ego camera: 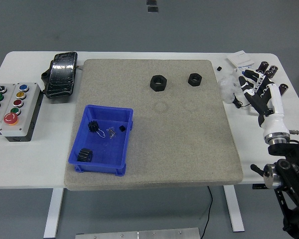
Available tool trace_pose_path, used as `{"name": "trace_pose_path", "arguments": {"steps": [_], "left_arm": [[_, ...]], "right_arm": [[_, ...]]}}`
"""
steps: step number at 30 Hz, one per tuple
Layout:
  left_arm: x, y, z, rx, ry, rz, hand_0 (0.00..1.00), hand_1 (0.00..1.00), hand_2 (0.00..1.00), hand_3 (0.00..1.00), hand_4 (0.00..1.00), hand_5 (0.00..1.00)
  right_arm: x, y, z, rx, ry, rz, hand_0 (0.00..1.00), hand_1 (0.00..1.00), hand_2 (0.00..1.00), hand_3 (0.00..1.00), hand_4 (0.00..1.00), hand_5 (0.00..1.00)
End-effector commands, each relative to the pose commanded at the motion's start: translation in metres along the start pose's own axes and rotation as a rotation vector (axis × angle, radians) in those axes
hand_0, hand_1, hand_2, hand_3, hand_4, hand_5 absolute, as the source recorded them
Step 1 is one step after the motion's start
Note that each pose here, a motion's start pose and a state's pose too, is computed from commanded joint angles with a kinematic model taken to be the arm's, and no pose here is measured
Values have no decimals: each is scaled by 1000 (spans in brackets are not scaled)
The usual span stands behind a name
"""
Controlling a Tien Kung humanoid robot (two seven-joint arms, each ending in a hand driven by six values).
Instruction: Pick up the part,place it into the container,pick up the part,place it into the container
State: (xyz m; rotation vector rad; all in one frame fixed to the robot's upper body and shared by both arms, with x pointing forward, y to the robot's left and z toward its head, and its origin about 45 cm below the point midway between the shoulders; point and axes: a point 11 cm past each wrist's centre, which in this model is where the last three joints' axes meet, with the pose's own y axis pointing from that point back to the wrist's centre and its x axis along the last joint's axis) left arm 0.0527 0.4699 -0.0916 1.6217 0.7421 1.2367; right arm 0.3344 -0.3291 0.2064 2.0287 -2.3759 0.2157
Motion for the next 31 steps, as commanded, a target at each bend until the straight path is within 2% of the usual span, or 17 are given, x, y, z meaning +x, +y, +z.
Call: {"name": "trace_pose_path", "arguments": {"steps": [8,19,31], "left_arm": [[-15,0,-3,9,-1,-27,662,571,579,630,708,424],[-11,0,4,-6,2,-19,662,571,579,629,707,421],[-18,0,6,-6,3,-32,662,571,578,629,709,421]], "right_arm": [[9,2,-3,9,-14,31,711,702,708,679,791,404],[12,0,-7,16,-6,41,699,691,709,673,794,412],[14,0,-9,22,-9,51,701,685,710,672,793,411]]}}
